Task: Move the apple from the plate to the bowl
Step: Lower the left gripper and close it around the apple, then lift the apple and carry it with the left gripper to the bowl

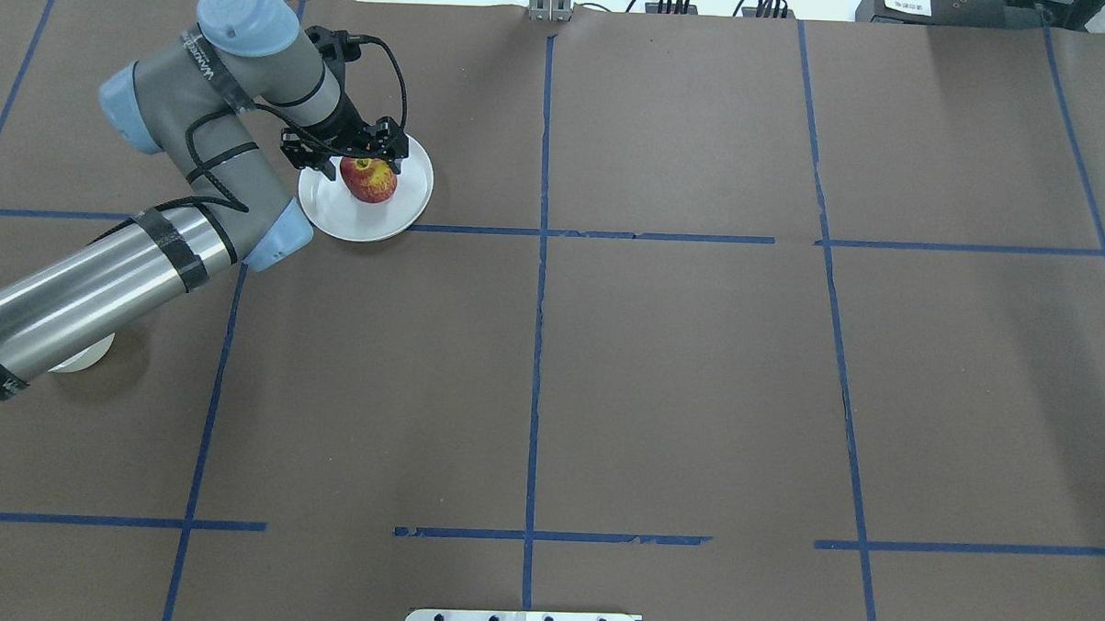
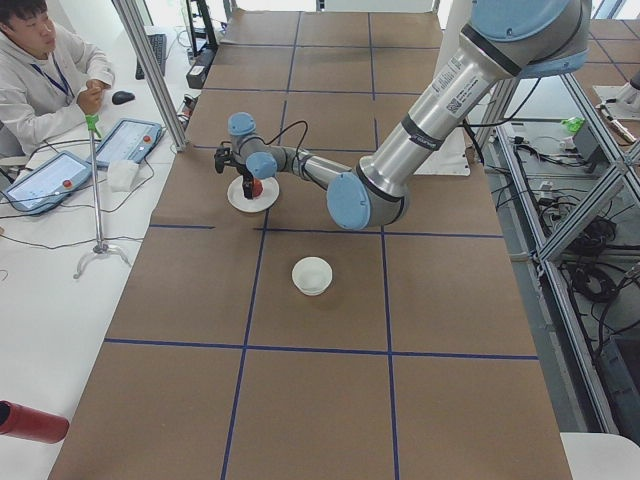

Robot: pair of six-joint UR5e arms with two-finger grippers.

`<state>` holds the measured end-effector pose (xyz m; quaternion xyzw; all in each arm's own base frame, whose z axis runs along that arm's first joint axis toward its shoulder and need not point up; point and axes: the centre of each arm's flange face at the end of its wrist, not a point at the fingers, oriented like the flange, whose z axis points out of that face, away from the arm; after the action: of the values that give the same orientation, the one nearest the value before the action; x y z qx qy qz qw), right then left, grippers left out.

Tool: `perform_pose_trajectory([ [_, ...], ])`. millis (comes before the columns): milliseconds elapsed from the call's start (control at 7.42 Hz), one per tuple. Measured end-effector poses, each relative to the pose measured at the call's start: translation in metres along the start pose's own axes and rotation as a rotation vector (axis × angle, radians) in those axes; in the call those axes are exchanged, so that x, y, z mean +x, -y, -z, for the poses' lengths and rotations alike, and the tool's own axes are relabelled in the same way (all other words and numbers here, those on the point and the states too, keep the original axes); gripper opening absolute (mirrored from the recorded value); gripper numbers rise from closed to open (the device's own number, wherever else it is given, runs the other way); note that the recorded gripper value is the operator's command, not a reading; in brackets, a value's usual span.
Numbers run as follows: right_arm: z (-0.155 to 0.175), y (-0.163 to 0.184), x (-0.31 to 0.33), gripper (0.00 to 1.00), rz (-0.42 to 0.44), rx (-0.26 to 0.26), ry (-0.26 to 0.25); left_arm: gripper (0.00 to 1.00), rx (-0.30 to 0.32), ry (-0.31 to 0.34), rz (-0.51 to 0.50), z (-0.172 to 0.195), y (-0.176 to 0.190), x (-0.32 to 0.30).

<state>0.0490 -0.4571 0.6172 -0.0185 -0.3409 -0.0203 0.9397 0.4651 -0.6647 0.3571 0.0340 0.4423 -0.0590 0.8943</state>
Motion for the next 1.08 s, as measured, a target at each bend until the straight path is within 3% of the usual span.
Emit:
perform_pose_trajectory([
  [135, 0.0, 0.0, 0.0, 1.0, 0.0, 0.0, 0.0, 0.21, 0.002, -0.001, -0.001, 0.0, 0.0, 0.0],
  [270, 0.0, 0.0, 0.0, 1.0, 0.0, 0.0, 0.0, 0.0, 0.003, -0.002, -0.002, 0.0, 0.0, 0.001],
  [539, 0.0, 0.0, 0.0, 1.0, 0.0, 0.0, 0.0, 0.0, 0.009, -0.009, -0.011, 0.005, 0.002, 0.002],
  [809, 0.0, 0.0, 0.0, 1.0, 0.0, 0.0, 0.0, 0.0, 0.043, -0.039, -0.016, 0.038, -0.002, -0.017],
  [1079, 0.0, 0.0, 0.0, 1.0, 0.0, 0.0, 0.0, 0.0, 0.057, -0.048, -0.05, 0.08, -0.053, -0.072],
])
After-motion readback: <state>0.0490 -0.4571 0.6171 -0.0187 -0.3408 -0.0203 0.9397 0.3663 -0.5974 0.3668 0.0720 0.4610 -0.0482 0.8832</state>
